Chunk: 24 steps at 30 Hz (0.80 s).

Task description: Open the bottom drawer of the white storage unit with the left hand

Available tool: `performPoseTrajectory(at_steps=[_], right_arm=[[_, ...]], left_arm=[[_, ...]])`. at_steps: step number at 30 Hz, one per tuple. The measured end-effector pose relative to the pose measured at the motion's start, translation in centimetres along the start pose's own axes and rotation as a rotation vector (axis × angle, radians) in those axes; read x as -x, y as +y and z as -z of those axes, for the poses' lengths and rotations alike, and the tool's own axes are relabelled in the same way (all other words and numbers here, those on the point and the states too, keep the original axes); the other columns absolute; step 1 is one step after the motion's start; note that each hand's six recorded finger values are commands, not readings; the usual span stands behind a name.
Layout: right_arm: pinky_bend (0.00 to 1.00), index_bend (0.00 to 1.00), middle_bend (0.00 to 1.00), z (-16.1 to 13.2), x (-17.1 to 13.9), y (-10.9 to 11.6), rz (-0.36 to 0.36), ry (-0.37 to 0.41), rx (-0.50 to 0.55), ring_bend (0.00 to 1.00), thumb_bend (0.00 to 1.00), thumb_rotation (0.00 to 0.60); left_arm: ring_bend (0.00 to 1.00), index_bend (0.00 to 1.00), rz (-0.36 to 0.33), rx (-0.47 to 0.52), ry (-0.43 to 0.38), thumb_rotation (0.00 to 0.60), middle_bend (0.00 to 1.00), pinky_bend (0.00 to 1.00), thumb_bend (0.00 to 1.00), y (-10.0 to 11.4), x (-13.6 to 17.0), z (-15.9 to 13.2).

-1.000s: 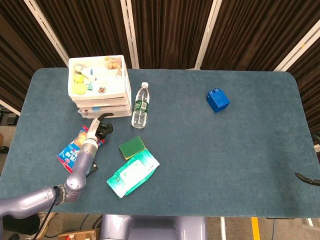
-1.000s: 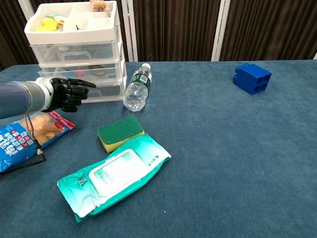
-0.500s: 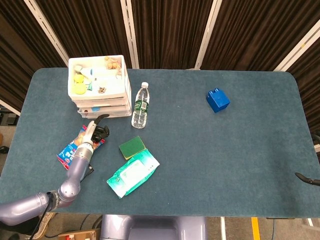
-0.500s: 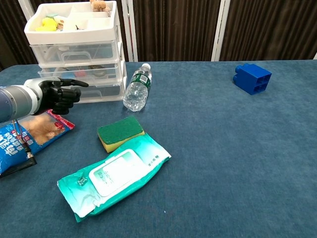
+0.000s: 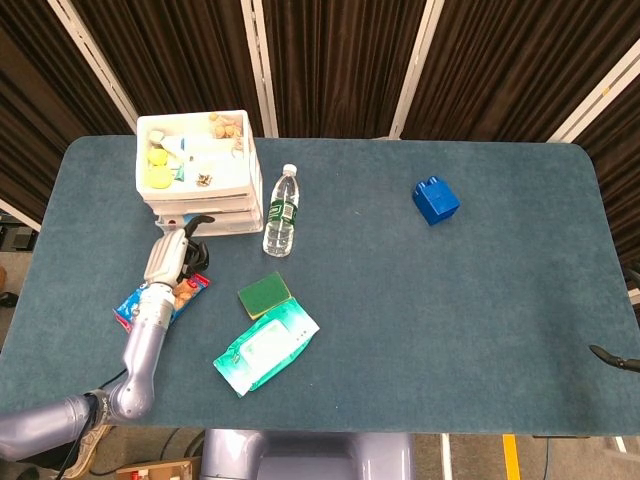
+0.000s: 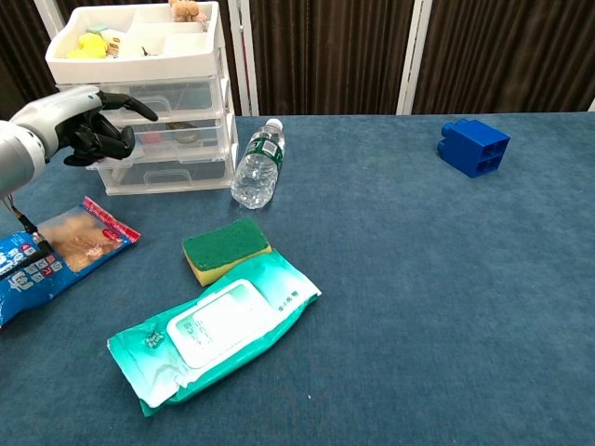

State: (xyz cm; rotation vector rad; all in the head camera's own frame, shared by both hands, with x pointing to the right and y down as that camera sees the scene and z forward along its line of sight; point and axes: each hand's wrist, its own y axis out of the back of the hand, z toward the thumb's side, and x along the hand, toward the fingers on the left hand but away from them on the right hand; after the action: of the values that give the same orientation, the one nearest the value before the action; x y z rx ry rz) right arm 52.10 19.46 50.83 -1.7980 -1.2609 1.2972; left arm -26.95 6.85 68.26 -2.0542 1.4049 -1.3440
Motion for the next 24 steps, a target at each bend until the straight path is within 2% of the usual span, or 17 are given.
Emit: performPoseTrajectory(at_steps=[6, 13, 24], right_arm=[[0.0, 0.0, 0.0, 0.0, 0.0, 0.0, -0.003, -0.001, 0.003, 0.0, 0.12, 0.6], [0.0, 0.0, 0.0, 0.0, 0.0, 0.0, -0.003, -0.001, 0.005, 0.0, 0.12, 0.6], [0.0, 0.0, 0.0, 0.0, 0.0, 0.0, -0.003, 0.0, 0.004, 0.0, 0.12, 0.6]], left_arm=[[0.96, 0.23, -0.011, -0.087, 0.085, 0.6, 0.96, 0.96, 0.74, 0.9, -1.1, 0.4], [0.96, 0.26, 0.004, -0.125, 0.178, 0.6, 0.96, 0.96, 0.74, 1.2, -2.0, 0.9], [0.97, 0.35, 0.047, -0.125, 0.22, 0.6, 0.96, 0.96, 0.74, 0.4, -2.2, 0.9]])
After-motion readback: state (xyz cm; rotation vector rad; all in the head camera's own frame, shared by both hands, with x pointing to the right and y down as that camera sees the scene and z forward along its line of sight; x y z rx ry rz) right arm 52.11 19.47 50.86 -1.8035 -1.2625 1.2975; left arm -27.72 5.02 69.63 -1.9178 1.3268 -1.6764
